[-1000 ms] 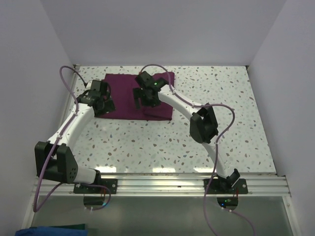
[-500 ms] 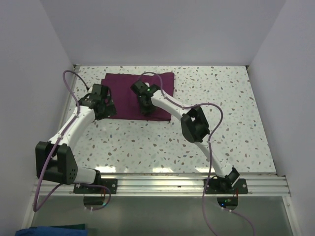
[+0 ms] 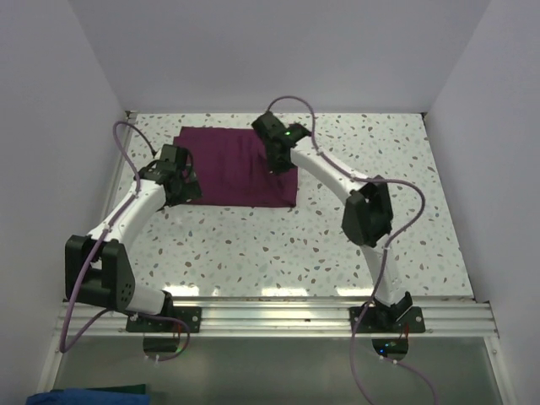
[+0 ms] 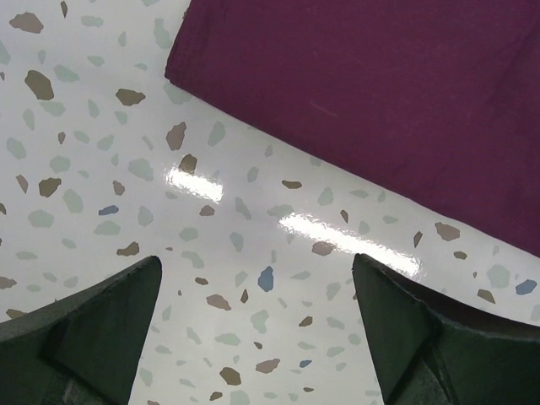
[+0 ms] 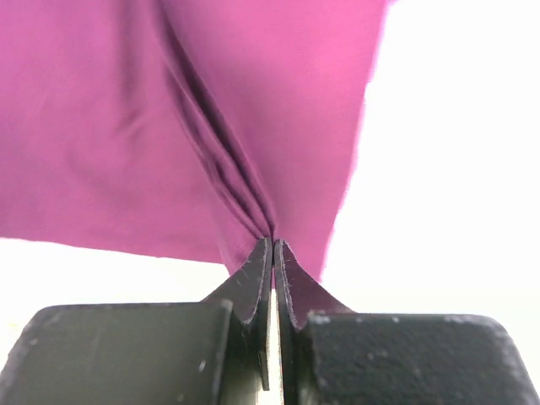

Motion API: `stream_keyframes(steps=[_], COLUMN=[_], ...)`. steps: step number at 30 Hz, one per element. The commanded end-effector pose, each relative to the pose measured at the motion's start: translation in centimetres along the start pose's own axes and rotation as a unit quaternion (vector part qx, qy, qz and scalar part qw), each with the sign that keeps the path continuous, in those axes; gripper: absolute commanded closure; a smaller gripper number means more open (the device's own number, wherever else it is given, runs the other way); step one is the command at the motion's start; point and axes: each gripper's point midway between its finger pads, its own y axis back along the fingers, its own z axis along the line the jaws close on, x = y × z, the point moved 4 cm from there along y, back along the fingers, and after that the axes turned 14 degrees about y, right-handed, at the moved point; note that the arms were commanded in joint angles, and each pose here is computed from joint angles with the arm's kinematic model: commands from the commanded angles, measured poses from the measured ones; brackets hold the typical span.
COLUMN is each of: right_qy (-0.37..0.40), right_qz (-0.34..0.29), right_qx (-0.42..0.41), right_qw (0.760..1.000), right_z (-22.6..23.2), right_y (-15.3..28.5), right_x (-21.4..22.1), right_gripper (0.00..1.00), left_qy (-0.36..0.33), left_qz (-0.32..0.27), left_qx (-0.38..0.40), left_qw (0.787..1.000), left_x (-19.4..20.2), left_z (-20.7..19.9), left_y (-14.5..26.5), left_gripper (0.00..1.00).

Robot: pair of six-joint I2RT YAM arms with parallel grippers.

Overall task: Open and lay out the surgical kit
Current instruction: Open the surgical kit at the center of the board.

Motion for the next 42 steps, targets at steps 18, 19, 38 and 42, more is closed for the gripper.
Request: stream_keyframes(steps=[18,19,38,42], right_qy=[-0.167,-0.172,-0.137,-0.158], right_qz=[0.155,0.157,0.057,0.021], right_qx=[0.261,0.264,0.07,0.063], right_qw=[0.938,0.936,0.986,0.985], right_z=[-22.4,-22.8,-23.1,-23.2], right_y=[1.4,1.4,-4.5,-5.8], right_x=[15.0,15.1,0.2,-1.8], right_gripper=[0.11,0.11,0.02,0.02], left_qy=[0.003,0.003,0.001,0.002], left_qz=[0.02,0.02,0.022,0.021], left_qx=[0.028,0.028,0.02,0.009], left_qw=[0.999,0.999,1.0,1.0], left_x=[0.2,0.2,1.5,1.8], left_z=[-1.1,-1.1,0.8,1.6], left_y=[0.2,0.2,1.5,1.9], left_gripper=[0.05,0.05,0.06,0.06])
